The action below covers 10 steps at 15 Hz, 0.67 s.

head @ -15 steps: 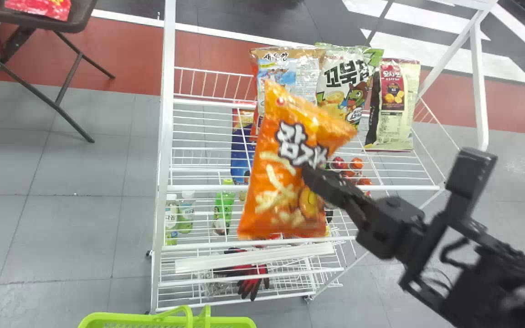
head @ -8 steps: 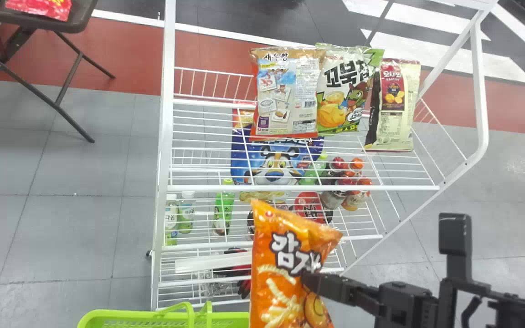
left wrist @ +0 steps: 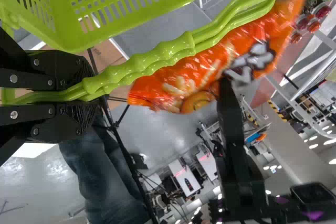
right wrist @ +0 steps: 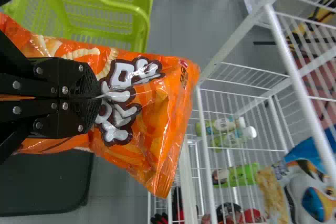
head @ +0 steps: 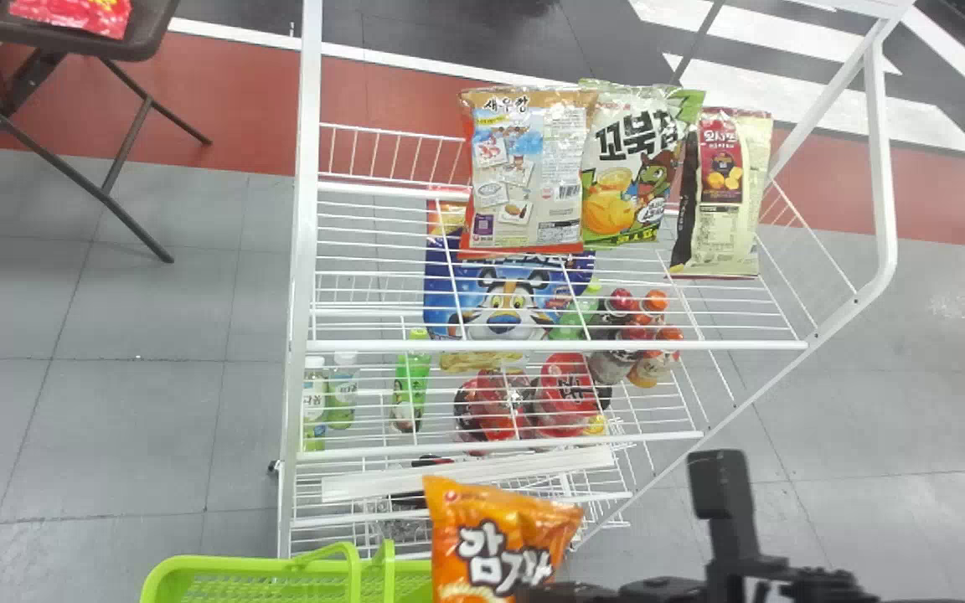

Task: Hold basket handle with left hand then pick Gamjakkang with right hand and place into basket

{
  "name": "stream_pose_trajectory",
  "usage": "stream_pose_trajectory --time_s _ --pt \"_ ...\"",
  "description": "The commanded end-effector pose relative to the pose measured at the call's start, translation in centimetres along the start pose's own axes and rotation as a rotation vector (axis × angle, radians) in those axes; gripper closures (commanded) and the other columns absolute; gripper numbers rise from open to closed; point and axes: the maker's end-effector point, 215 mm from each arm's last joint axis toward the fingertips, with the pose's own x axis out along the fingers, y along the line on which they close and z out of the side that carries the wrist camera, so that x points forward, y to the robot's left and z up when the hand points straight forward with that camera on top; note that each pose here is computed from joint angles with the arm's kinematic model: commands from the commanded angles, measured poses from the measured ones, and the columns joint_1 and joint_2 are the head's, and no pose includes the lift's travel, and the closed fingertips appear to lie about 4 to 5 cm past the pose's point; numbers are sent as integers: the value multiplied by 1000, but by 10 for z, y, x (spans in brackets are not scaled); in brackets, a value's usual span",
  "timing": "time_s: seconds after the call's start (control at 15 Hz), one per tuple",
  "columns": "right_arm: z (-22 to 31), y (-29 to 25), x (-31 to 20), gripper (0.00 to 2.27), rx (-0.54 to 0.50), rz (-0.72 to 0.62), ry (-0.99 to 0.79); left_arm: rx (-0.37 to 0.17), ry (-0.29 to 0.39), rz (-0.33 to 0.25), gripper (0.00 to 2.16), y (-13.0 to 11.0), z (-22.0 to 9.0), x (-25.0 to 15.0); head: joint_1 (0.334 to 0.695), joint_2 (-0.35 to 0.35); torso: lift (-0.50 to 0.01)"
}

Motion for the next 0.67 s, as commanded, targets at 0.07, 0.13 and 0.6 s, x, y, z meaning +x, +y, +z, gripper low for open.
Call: stream_pose_trajectory --time_s 0.07,0.13,0.6 --pt "-33 15 41 2246 -45 26 93 6 -2 -9 2135 -7 3 1 695 -350 -19" --pt "-42 21 55 2246 -66 31 120 6 -2 -9 2135 -8 2 1 695 -350 -19" --pt "-67 56 115 1818 -170 68 191 13 -2 -2 2135 -11 2 -2 695 -350 -19"
